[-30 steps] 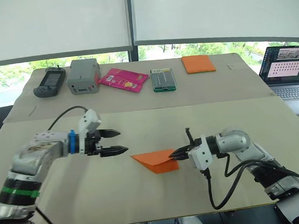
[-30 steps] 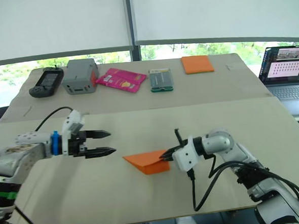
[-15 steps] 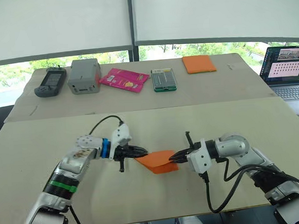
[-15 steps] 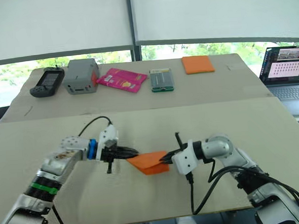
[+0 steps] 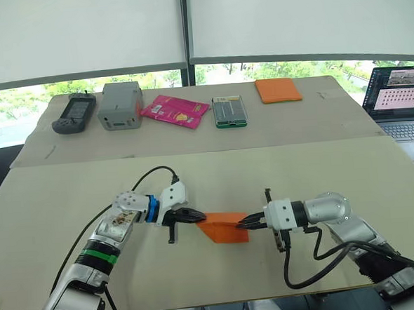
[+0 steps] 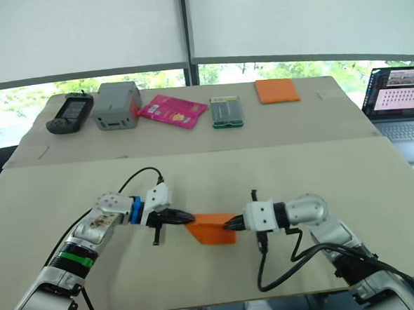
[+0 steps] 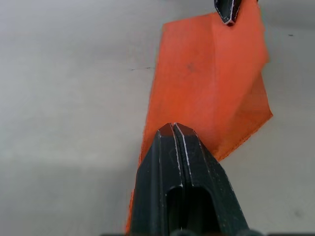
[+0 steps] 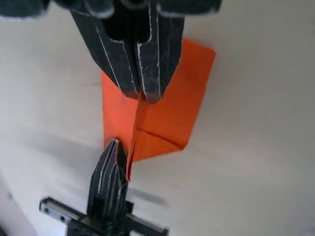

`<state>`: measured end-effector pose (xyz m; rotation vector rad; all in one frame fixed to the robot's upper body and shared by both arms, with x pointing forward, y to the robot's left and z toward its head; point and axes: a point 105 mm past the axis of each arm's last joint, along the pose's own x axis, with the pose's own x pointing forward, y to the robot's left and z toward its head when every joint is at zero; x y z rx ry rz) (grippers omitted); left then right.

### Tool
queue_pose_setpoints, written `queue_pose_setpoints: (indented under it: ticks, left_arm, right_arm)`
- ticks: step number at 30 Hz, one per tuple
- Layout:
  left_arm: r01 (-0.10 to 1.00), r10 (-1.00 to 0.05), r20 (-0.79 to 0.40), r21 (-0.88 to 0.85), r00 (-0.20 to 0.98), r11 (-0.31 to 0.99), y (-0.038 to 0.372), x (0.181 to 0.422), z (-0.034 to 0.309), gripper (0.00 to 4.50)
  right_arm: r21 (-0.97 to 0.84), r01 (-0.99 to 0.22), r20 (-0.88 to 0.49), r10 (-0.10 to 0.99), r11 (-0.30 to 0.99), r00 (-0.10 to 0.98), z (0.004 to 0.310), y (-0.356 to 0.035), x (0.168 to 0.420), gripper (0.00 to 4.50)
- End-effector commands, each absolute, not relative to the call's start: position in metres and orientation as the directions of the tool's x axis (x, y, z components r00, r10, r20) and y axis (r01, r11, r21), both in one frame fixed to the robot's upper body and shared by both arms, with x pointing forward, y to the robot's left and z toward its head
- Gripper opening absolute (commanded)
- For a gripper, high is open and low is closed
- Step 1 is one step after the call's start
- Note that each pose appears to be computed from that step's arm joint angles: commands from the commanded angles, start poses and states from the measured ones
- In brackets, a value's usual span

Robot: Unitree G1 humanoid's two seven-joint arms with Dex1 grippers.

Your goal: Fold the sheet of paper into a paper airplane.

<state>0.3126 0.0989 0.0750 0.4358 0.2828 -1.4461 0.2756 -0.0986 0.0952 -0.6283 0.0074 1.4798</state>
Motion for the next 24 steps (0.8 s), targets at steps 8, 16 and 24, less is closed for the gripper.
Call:
queue_pose_setpoints:
  ticks: [8, 16, 24]
  left_arm:
    - [0.995, -0.859, -0.512, 0.090, 0.012, -0.040, 0.094, 0.298, 0.053, 0.03]
    - [0.995, -0.855, -0.518, 0.093, 0.012, -0.042, 0.091, 0.296, 0.050, 0.03]
    - [0.996, -0.856, -0.517, 0.086, 0.023, -0.025, 0.091, 0.296, 0.048, 0.03]
  right_arm:
    - [0.066, -0.997, -0.430, 0.903, 0.050, 0.017, 0.098, -0.097, 0.284, 0.00]
    - [0.161, -0.969, -0.470, 0.878, 0.187, 0.091, 0.102, -0.093, 0.313, 0.00]
    - [0.235, -0.946, -0.486, 0.870, 0.222, 0.084, 0.099, -0.101, 0.312, 0.00]
